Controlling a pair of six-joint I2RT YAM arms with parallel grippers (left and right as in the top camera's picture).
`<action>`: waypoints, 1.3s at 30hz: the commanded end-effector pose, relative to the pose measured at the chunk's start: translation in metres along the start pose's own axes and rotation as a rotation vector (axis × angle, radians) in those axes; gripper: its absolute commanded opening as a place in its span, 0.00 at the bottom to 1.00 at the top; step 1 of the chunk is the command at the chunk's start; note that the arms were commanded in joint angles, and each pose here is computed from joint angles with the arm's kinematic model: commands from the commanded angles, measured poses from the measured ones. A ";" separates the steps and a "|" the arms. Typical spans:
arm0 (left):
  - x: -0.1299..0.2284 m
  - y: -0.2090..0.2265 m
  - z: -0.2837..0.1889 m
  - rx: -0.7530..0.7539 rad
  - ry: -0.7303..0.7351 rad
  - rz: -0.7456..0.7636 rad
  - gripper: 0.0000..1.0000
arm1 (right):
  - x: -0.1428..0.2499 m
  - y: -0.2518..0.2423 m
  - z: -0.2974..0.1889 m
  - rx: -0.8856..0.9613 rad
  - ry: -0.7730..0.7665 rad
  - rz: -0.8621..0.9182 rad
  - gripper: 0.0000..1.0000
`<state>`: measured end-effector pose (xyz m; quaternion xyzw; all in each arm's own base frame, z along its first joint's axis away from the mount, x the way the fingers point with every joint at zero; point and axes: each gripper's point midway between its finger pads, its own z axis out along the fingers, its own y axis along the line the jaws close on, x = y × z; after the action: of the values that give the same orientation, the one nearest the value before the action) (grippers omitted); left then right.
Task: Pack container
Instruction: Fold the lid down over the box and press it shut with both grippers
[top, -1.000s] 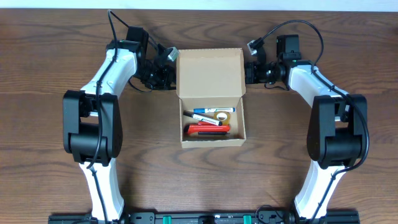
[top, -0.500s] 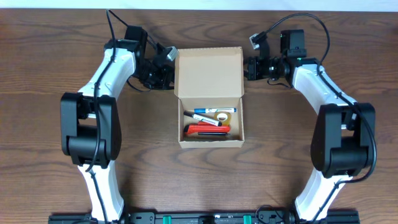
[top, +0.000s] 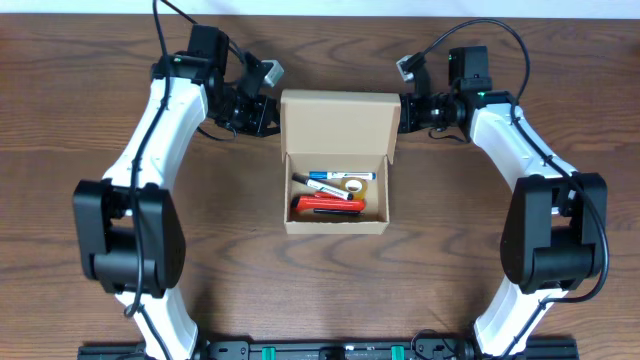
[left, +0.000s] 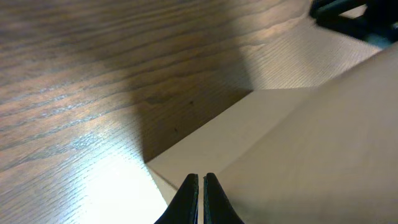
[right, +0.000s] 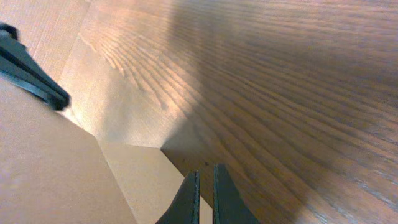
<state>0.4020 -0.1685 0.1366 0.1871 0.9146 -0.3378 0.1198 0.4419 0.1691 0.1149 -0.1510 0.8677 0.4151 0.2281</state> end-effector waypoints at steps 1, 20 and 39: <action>-0.009 -0.019 -0.021 -0.014 -0.047 0.065 0.06 | -0.009 0.022 -0.004 -0.039 -0.015 -0.072 0.01; 0.023 -0.068 -0.035 -0.049 0.049 0.137 0.06 | 0.002 0.031 -0.009 0.022 0.033 -0.127 0.01; 0.070 0.000 -0.121 -0.768 0.203 0.116 0.06 | 0.018 0.055 -0.060 0.488 0.116 -0.255 0.01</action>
<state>0.3141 -0.1127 0.1935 0.2386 0.9641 -0.0722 0.0915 0.3928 0.1473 0.1625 -0.2063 0.9243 0.2068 0.2458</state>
